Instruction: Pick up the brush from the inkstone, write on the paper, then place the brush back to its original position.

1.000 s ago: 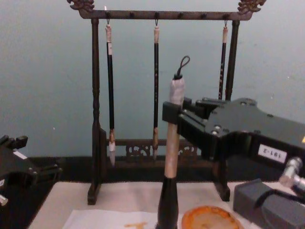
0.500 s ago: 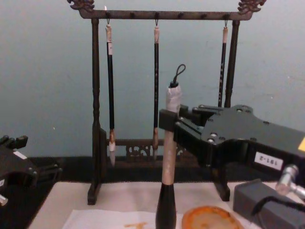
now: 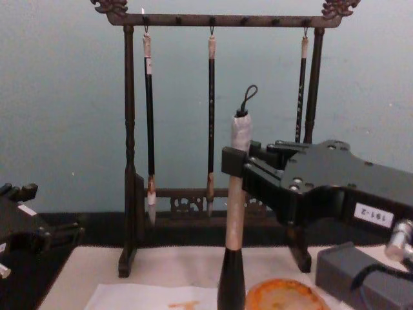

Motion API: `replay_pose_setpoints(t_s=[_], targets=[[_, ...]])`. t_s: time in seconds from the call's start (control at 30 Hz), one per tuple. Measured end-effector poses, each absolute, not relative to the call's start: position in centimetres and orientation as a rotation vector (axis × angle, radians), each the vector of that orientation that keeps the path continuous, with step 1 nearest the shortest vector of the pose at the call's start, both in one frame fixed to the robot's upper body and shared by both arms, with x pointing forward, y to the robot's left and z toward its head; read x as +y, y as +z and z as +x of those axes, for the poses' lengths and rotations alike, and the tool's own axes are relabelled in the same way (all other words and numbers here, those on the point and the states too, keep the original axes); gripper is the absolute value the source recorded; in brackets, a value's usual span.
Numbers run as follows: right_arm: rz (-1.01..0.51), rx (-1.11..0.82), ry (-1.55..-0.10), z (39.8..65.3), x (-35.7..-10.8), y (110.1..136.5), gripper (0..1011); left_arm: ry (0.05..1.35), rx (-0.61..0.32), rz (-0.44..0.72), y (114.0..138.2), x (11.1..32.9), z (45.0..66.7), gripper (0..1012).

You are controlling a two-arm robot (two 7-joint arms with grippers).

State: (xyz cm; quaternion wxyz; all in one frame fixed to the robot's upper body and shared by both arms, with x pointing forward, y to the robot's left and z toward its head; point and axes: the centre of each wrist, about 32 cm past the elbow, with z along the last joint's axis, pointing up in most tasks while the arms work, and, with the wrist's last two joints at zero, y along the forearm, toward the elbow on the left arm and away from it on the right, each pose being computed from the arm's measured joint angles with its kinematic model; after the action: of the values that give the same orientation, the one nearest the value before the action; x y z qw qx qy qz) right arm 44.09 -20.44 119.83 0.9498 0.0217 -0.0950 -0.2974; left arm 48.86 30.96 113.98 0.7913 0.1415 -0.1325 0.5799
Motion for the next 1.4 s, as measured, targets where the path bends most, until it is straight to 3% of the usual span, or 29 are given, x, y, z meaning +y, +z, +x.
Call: replay_pose_setpoints(t_s=[1.4], targets=[[-0.006,-0.12,-0.556,42.9,-22.8,121.3,173,1.248,-0.285,0.304,114.0,31.0,48.9,1010]])
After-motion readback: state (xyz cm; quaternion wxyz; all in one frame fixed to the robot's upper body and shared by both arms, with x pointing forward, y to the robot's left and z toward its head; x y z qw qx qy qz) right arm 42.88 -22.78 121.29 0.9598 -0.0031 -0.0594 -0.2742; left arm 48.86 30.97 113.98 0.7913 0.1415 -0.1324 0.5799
